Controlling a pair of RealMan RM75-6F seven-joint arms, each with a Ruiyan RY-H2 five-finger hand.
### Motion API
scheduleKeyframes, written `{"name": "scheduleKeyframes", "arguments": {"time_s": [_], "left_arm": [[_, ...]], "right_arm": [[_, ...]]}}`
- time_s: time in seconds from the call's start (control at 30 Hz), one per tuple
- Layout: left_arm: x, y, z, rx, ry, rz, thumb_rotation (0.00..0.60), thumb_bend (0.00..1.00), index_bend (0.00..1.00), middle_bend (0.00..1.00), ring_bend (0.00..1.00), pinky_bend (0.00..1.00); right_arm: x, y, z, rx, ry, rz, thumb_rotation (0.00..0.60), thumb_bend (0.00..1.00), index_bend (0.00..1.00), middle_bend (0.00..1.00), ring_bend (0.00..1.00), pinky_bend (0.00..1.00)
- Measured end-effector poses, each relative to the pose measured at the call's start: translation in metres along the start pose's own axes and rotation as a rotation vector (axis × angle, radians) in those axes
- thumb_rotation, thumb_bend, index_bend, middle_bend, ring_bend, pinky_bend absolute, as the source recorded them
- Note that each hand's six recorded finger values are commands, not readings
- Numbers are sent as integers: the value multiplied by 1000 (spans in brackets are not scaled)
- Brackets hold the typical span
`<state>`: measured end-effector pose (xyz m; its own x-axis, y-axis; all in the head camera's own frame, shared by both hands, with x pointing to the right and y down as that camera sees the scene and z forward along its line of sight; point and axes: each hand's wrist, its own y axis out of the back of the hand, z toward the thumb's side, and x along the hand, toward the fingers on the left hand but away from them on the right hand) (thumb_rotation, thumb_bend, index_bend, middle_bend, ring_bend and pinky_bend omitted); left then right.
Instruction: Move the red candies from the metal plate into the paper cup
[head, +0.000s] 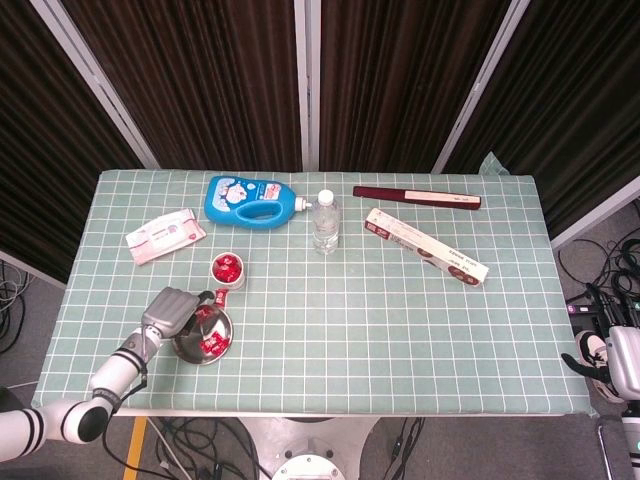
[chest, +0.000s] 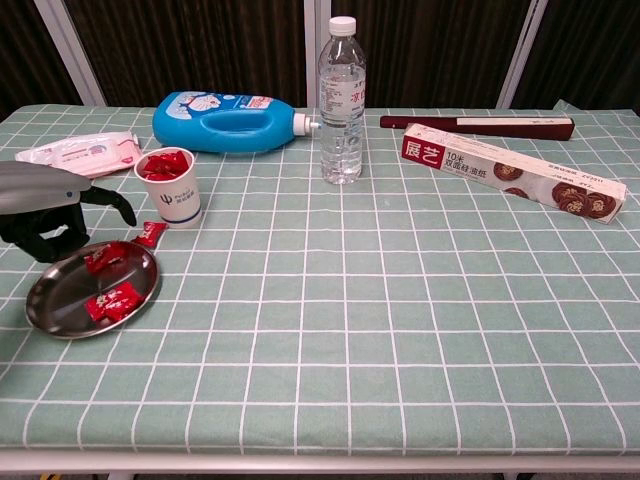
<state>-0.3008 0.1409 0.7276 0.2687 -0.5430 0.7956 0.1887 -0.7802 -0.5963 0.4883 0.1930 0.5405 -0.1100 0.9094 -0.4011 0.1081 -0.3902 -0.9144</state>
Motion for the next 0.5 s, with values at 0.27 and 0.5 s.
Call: {"name": "scheduleKeyframes", "arguments": {"time_s": [0.27, 0.5], "left_arm": [[14, 4, -3, 21, 34, -52, 600, 649, 247, 921, 956, 1000], [23, 3, 2, 48, 33, -80, 600, 649, 247, 922, 956, 1000]], "right_arm": [[-1, -1, 0, 4, -4, 3, 600, 33, 0, 144, 0, 349], [-1, -1, -1, 4, -9, 4, 600, 33, 0, 144, 0, 349]]}}
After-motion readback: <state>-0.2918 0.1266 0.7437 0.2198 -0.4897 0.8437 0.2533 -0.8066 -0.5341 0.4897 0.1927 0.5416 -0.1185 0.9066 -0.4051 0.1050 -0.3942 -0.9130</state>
